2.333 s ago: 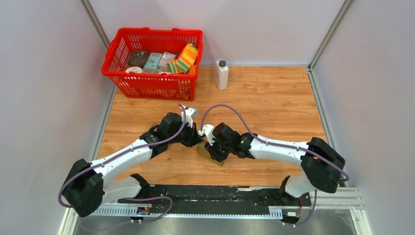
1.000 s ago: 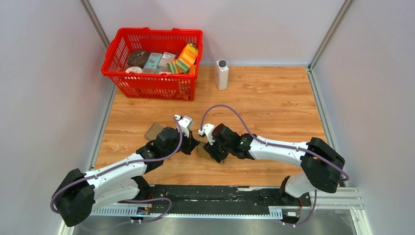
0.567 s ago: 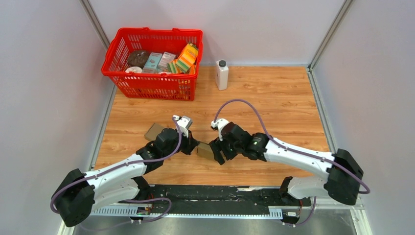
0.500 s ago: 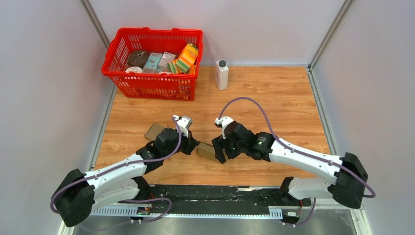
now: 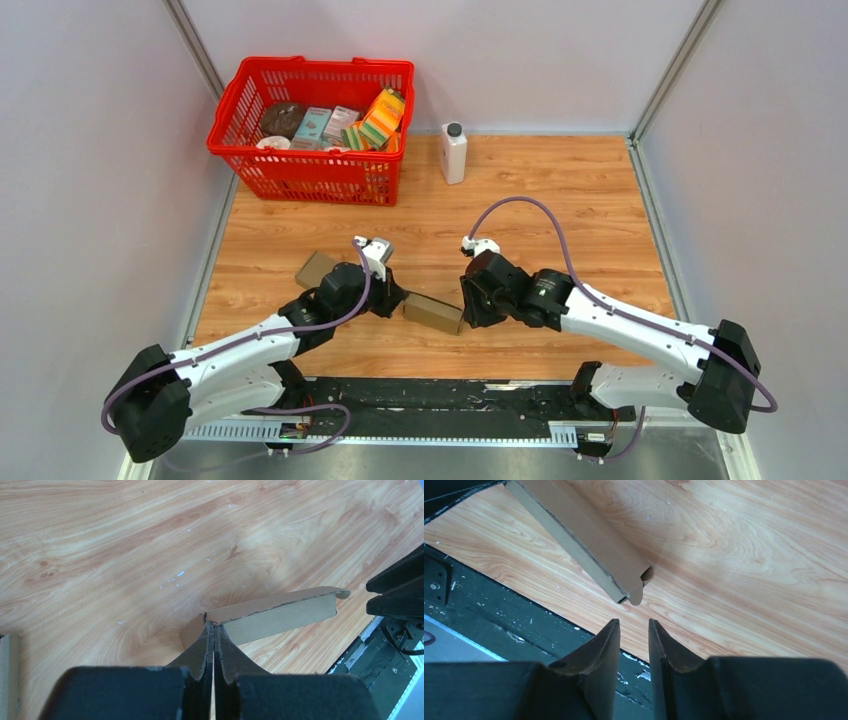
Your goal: Fold the paper box
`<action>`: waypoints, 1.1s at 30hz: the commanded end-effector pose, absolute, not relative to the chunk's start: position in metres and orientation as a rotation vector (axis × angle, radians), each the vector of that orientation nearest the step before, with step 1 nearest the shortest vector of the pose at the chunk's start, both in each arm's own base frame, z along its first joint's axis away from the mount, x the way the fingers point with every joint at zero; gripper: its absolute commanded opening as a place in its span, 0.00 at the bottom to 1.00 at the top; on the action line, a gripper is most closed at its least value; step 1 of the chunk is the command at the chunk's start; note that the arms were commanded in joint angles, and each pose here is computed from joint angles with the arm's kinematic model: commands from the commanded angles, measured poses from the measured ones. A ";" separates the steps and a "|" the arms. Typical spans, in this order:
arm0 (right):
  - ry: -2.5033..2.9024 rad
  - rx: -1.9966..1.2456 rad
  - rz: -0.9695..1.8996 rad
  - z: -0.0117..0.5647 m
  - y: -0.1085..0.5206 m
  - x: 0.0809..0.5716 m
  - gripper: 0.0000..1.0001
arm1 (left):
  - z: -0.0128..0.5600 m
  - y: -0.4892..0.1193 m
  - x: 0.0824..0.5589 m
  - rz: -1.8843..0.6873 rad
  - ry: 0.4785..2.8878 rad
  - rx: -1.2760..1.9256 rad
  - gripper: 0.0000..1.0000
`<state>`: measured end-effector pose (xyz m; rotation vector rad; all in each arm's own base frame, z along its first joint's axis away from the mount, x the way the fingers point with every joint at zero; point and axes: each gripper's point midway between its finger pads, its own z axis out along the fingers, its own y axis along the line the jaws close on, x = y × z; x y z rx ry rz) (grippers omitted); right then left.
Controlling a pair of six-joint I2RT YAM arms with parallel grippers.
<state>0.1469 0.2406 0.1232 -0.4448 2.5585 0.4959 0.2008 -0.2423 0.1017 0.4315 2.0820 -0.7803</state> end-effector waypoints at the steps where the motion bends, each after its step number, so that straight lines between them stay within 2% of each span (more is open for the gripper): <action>1: 2.498 -0.468 0.473 0.127 0.247 0.162 0.30 | 0.081 -0.233 0.186 -0.734 2.189 0.459 0.00; 10: 2.488 -0.471 0.456 0.124 0.259 0.174 0.32 | 0.083 -0.234 0.185 -0.741 2.183 0.457 0.00; 17: 2.478 -0.423 0.447 0.126 0.261 0.181 0.28 | 0.085 -0.237 0.184 -0.745 2.182 0.458 0.00; 20: 2.493 -0.403 0.464 0.125 0.264 0.180 0.21 | 0.084 -0.237 0.183 -0.746 2.185 0.457 0.00; 21: 2.512 -0.393 0.470 0.123 0.265 0.178 0.14 | 0.084 -0.237 0.183 -0.745 2.186 0.456 0.00; 23: 2.531 -0.379 0.482 0.122 0.267 0.176 0.07 | 0.082 -0.238 0.182 -0.746 2.192 0.457 0.00; 26: 2.562 -0.349 0.518 0.123 0.271 0.172 0.02 | 0.084 -0.241 0.179 -0.761 2.186 0.463 0.00; 33: 2.589 -0.306 0.550 0.131 0.277 0.170 0.00 | 0.083 -0.247 0.175 -0.769 2.192 0.487 0.00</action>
